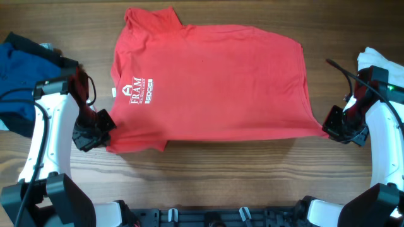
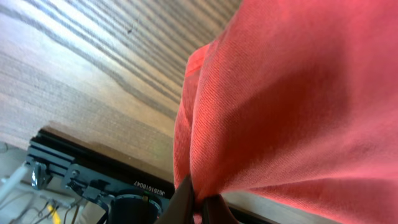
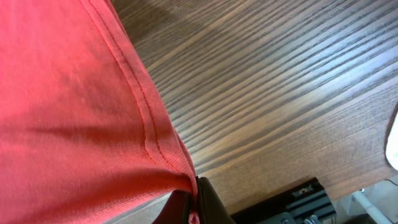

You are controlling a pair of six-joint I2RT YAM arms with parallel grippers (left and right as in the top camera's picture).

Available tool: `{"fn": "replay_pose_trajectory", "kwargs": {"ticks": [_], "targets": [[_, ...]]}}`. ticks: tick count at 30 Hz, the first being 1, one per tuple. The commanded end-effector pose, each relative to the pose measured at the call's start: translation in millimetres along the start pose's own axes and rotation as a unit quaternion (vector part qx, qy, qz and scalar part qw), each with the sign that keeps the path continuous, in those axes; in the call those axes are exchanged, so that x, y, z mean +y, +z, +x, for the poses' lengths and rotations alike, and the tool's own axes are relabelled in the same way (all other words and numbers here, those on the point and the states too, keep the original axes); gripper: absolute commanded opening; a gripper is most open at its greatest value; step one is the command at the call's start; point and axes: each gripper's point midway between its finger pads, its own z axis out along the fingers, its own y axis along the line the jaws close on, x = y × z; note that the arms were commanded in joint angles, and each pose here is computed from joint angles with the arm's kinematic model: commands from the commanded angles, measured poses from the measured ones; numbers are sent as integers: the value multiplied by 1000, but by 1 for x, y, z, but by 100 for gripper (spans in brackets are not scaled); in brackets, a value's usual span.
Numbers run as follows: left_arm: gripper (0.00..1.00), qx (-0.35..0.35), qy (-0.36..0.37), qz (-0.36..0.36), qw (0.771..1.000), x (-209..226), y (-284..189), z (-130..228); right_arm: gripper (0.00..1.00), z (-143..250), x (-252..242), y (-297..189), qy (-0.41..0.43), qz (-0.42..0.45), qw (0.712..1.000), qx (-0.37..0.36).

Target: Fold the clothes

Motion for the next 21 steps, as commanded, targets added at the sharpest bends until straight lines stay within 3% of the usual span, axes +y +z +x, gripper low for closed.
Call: {"fn": "replay_pose_trajectory", "kwargs": {"ticks": [1,7,11,17,21], "targets": [[4,-12,-20,5,1000,5,-2,6,4,6,-2,-3,8,-1,1000,4],[4,-102,-65,49,991,10,-33,1,4,10,13,-18,4,-59,998,-35],[4,-104,-70,51,991,13,-31,1,4,11,13,-18,4,-59,998,-34],[4,-202,-66,99,972,-11,-31,-60,4,-27,25,-5,-11,-75,994,-72],[4,-207,-54,141,967,-35,-22,-87,4,-43,33,18,-18,-79,995,-55]]}}
